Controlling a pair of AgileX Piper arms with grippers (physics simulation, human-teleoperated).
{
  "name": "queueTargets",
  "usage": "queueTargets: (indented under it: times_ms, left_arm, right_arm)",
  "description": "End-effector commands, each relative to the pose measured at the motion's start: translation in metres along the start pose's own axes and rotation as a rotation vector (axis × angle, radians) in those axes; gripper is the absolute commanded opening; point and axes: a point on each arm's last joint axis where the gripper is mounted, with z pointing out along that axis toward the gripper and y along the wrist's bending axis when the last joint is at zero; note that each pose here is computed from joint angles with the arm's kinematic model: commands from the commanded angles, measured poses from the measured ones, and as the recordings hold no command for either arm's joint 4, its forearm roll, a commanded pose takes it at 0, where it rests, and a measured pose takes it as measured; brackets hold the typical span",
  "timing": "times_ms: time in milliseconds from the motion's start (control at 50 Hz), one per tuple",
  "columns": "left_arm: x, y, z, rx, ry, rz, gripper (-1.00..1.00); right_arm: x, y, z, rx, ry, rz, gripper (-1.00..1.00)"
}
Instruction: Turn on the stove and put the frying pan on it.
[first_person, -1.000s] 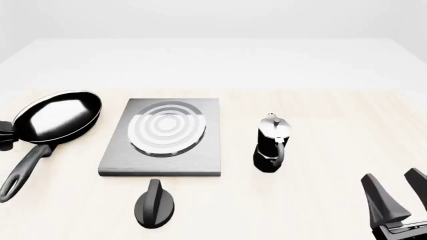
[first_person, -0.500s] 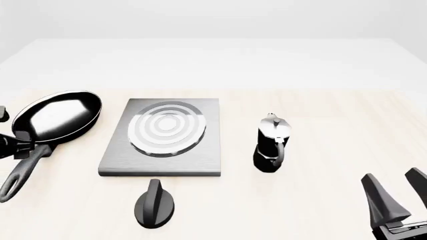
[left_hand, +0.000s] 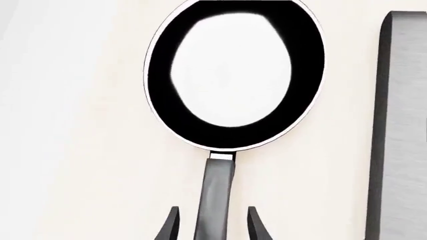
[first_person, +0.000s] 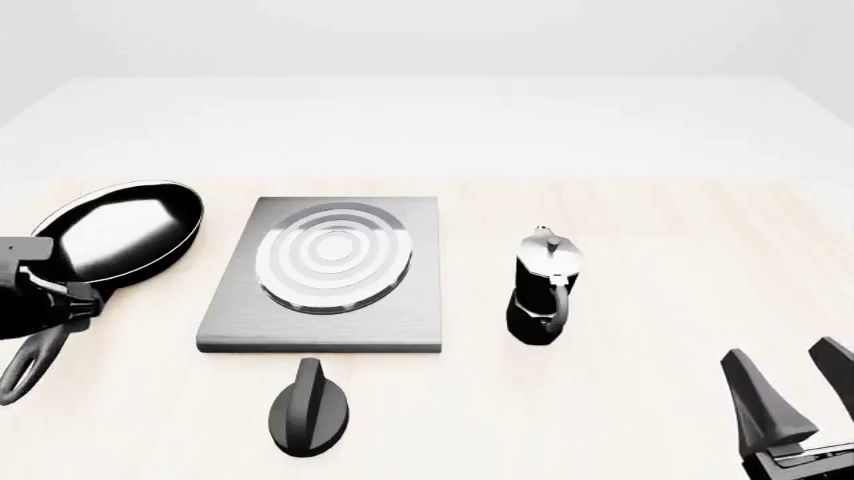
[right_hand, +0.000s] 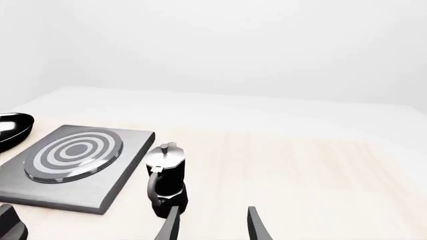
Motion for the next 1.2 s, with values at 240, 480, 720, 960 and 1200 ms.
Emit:
queueTargets:
  times_ms: [240,480,720,960,1200]
  left_arm:
    - [0.022,-0.004,0.05,0.007,0.041,0.024,1.0]
    - [0.029,-0.008,0.055,0.014,0.052,0.029,1.0]
    - [0.024,-0.01,0.037,0.012,0.018,0.03,-1.0]
    - [0.008,-0.019,0.005,0.027,-0.054,0.017,-1.0]
    - [-0.019,-0.033,-0.053,0.073,-0.152,0.03,-1.0]
  right_arm:
    - [0.002,0.0,0.001,0.007,0.013,-0.004,1.0]
    - [0.002,-0.001,0.001,0.01,0.015,-0.003,1.0]
    - [0.002,-0.001,0.0,0.01,0.014,-0.004,1.0]
    - [0.002,0.0,0.0,0.007,0.012,-0.007,1.0]
    - [0.001,0.0,0.0,0.002,0.008,-0.005,1.0]
